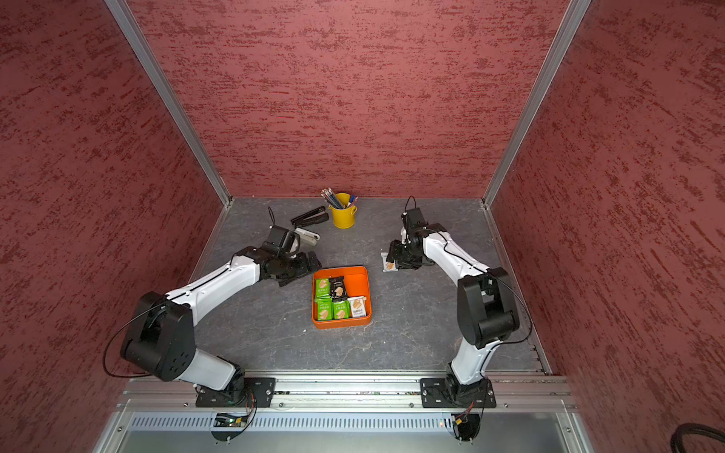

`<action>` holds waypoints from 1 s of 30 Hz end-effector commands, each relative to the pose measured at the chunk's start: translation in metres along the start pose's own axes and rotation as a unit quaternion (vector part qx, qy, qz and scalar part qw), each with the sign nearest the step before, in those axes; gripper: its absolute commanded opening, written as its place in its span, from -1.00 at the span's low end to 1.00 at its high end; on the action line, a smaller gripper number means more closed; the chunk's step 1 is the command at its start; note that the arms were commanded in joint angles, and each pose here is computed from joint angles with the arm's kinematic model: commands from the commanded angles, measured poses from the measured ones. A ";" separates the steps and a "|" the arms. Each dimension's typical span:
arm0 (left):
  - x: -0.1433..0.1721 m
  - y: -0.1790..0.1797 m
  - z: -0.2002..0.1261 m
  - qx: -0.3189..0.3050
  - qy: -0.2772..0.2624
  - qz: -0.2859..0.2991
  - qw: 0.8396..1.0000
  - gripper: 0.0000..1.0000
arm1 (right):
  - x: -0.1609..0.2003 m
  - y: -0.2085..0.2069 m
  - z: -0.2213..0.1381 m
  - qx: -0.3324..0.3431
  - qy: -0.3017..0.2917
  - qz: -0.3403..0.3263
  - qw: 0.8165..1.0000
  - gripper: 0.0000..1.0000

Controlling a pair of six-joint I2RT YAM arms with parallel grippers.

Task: Take the cookies out of the storage box
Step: Place the cookie at the center of the board, then pick up the cookie from the storage box.

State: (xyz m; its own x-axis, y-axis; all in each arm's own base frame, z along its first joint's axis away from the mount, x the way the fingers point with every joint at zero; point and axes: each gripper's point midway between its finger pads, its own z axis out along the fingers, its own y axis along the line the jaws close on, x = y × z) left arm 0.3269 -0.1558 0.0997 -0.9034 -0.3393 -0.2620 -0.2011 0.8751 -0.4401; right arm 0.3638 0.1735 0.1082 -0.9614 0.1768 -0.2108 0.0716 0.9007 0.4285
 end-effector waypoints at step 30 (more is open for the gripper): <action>0.010 0.046 -0.034 0.035 -0.004 -0.006 0.999 0.99 | 0.092 0.142 0.069 0.041 0.017 -0.180 0.983 0.36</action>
State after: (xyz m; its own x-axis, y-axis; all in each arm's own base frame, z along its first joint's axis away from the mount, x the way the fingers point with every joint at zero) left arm 0.2988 -0.1094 0.1054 -0.8979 -0.3603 -0.2528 -0.1963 0.8419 -0.5027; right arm 0.3015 0.3518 0.0907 -0.9442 -0.1438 -0.2962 -0.2445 0.9088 0.3382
